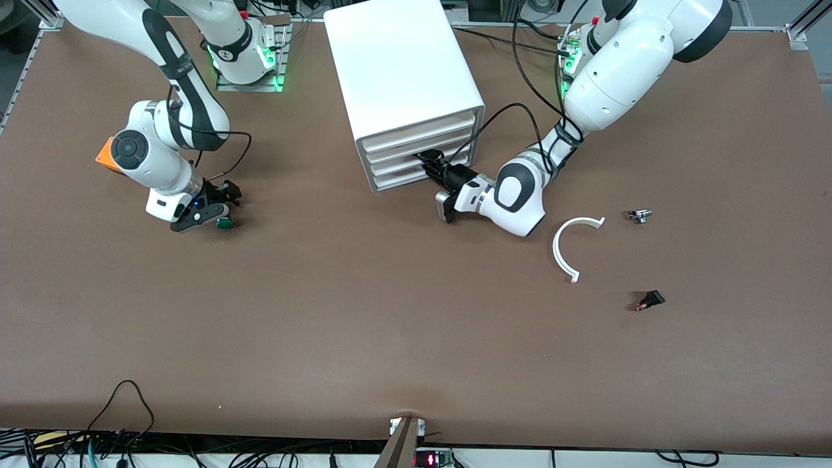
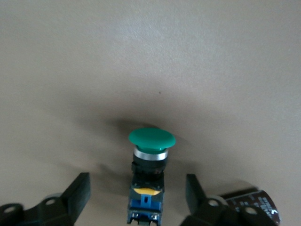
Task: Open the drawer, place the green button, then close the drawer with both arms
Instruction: 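Grasp the drawer handle with the left gripper while the right gripper reaches the button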
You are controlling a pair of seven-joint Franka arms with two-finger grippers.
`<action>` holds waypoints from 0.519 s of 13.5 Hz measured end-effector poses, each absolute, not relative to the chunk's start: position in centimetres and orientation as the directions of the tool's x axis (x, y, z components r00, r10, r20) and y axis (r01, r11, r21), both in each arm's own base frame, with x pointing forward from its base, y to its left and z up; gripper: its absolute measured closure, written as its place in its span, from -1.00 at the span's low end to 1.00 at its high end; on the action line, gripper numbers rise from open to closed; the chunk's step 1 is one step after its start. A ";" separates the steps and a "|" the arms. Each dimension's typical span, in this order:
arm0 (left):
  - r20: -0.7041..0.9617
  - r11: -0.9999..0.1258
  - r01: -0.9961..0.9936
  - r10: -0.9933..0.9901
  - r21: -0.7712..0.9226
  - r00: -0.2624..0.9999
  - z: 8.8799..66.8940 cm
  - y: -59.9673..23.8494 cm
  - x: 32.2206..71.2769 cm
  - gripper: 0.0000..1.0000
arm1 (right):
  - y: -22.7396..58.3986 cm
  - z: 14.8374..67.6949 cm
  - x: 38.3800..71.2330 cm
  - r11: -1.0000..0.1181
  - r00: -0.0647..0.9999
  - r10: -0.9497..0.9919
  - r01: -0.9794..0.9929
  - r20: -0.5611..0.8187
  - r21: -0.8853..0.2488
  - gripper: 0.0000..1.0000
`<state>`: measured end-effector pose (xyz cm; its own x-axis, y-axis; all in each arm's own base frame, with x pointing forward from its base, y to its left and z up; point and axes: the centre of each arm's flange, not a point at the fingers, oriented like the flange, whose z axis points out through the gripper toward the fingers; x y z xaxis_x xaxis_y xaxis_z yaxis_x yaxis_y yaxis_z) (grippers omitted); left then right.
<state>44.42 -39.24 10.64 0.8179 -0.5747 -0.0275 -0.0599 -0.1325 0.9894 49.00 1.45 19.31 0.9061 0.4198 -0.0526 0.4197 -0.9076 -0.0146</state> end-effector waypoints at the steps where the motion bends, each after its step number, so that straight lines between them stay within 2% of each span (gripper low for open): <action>1: -0.031 -0.134 -0.057 -0.574 0.989 0.818 10.4 -39.3 44.3 0.34 | 1.2 19.0 49.0 -0.907 0.906 0.420 0.420 -0.051 -0.013 -0.48; 2: -0.033 -0.135 -0.054 -0.571 0.989 0.820 10.3 -39.2 44.3 0.41 | 1.1 18.8 49.0 -0.905 0.904 0.425 0.424 -0.050 -0.012 -0.47; 3: -0.036 -0.133 -0.047 -0.561 0.990 0.827 10.3 -39.3 44.4 0.50 | 1.1 18.6 49.0 -0.903 0.902 0.428 0.428 -0.052 -0.013 -0.32; 4: -0.040 -0.131 -0.039 -0.546 0.991 0.837 10.4 -39.3 44.6 0.52 | 1.0 18.5 48.9 -0.903 0.901 0.430 0.430 -0.053 -0.013 -0.06; 5: -0.043 -0.133 -0.034 -0.533 0.991 0.845 10.3 -39.2 44.7 0.64 | 0.8 18.4 48.9 -0.904 0.902 0.428 0.428 -0.053 -0.013 0.07; 7: -0.049 -0.138 -0.023 -0.502 0.990 0.864 10.2 -39.0 45.2 0.74 | 0.5 18.4 48.9 -0.906 0.904 0.424 0.424 -0.053 -0.013 0.08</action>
<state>45.17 -38.97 10.23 0.8635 -0.5019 -0.0494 -0.0233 -0.1377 0.9902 48.93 0.49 18.40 0.9041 0.4241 -0.0526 0.4240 -0.9056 -0.0128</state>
